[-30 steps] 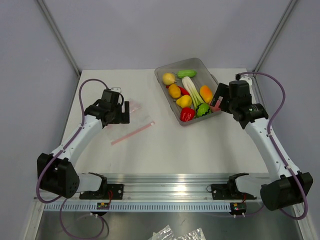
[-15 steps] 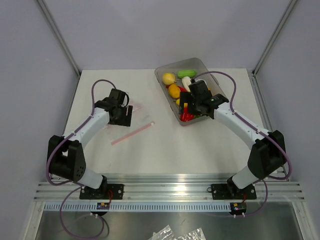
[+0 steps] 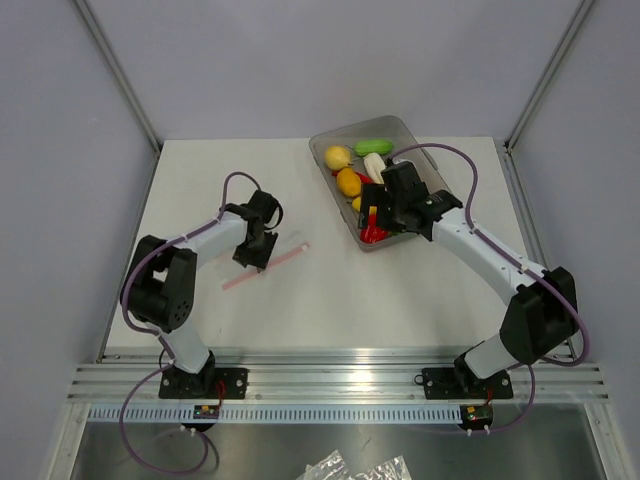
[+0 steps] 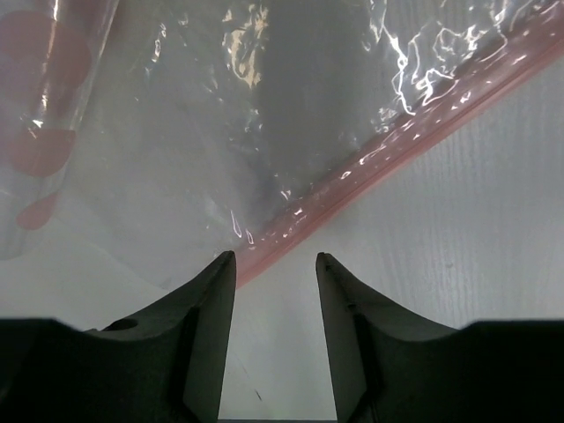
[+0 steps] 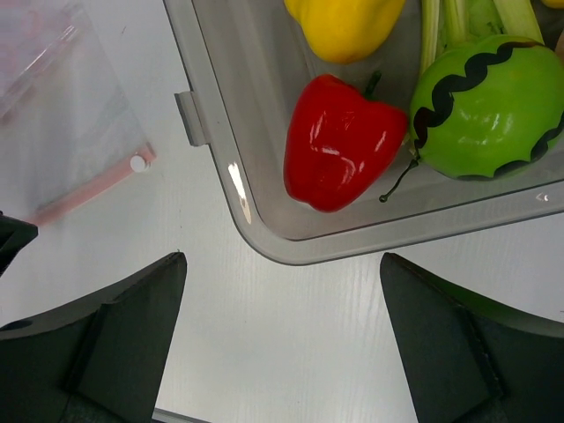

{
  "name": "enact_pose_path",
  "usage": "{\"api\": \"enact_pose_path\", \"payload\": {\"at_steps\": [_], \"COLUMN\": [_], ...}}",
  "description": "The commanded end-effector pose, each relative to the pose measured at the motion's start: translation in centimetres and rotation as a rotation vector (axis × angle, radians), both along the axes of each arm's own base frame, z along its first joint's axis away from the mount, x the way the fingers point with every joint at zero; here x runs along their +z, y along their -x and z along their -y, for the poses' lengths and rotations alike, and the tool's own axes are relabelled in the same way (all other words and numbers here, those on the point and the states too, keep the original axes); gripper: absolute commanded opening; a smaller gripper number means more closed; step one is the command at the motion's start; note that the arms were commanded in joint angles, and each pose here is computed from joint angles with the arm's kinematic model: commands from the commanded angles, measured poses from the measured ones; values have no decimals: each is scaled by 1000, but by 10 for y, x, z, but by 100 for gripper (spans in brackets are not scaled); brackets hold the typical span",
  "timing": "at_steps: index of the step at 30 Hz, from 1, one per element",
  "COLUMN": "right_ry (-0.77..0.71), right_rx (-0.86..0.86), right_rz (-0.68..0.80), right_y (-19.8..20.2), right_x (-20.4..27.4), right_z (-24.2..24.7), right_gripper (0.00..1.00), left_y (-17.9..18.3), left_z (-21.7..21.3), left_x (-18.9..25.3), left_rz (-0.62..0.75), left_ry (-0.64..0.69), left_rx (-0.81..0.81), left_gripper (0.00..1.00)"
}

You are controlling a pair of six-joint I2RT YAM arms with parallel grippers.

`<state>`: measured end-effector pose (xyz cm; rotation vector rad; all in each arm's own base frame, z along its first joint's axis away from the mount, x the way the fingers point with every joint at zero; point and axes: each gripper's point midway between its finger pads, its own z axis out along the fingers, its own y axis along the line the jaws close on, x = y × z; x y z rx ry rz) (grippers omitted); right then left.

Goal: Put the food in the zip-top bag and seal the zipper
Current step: Pick up the zipper food storage bag at the center of the board.

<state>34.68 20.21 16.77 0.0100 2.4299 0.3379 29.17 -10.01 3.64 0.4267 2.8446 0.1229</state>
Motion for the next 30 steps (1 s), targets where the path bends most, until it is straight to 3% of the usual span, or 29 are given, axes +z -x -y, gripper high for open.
{"api": "enact_pose_path", "payload": {"at_steps": [1, 8, 11, 13, 18, 22, 30], "right_ry": [-53, -54, -59, -65, -67, -74, -170], "right_rx": [-6, -19, -19, -20, -29, -32, 21], "right_rz": [48, 51, 58, 67, 76, 72, 46], "right_y": [2, 6, 7, 7, 12, 17, 27], "right_x": [20, 24, 27, 31, 33, 31, 28], "right_z": [-1, 3, 3, 4, 8, 10, -12], "right_gripper": [99, 100, 99, 100, 99, 99, 100], "left_y": [-13, -6, -7, -11, -17, -26, -27], "left_z": [-3, -3, -3, -2, 7, 15, 67], "left_x": [-1, -16, -22, -29, -32, -11, 44], "left_rz": [13, -25, -40, -58, -76, -18, 73], "left_ry": [-36, -33, -39, -42, 25, 85, 408], "left_rx": [-9, -9, -7, -5, 10, 19, -21], "left_gripper": [43, 48, 45, 36, 0, 0, 0]}}
